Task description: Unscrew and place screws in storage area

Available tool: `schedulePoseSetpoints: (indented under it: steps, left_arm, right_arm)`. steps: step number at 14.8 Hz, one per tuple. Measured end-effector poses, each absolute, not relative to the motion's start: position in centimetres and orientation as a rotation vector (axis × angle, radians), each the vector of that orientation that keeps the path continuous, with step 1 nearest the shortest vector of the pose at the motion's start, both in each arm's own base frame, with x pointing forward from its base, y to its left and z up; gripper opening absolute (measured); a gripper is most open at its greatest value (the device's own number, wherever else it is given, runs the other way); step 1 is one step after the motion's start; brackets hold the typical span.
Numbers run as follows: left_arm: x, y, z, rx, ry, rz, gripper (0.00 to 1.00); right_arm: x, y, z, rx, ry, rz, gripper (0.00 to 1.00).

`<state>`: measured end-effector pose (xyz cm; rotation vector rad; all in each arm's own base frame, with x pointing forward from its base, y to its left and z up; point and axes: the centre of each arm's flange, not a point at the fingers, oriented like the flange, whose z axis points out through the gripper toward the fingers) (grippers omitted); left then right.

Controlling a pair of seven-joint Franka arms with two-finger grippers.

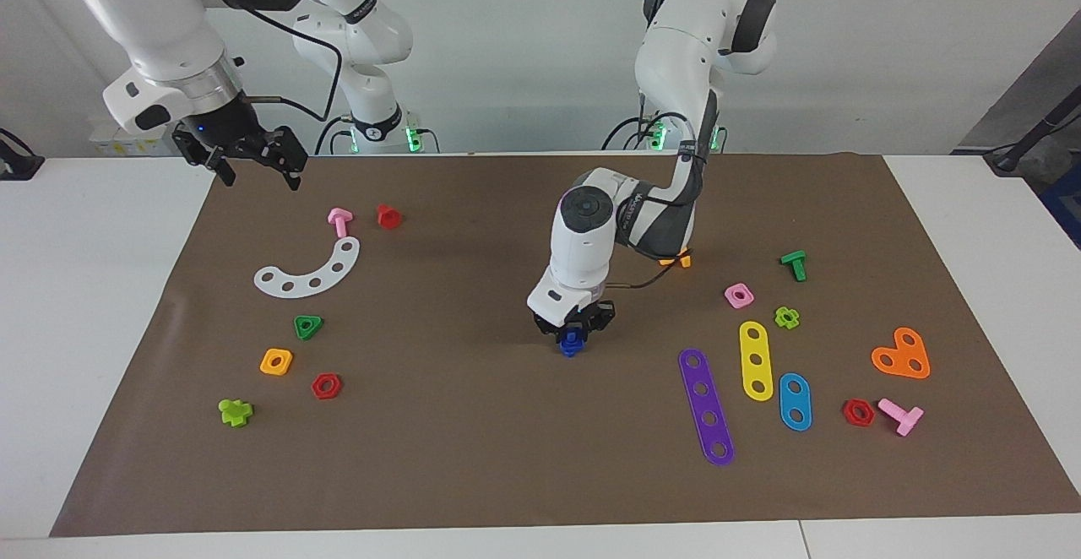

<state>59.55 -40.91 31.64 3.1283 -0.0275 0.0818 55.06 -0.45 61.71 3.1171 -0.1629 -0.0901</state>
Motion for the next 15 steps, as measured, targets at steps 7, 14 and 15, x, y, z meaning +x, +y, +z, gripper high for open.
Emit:
schedulePoseSetpoints:
  steps: [7,14,15]
  left_arm:
    - [60.3,-41.0,35.5,3.147,0.006,0.024,0.47]
    - [63.6,-35.1,37.5,3.156,0.054,0.006,0.47]
    - [64.1,-33.5,38.2,3.155,0.027,-0.003,0.47]
  right_arm:
    - [55.1,-0.5,61.8,3.118,-0.164,-0.079,1.0]
    - [55.6,-0.1,62.3,3.122,-0.154,0.001,1.0]
    - [55.7,0.2,62.4,3.125,-0.145,0.023,1.0]
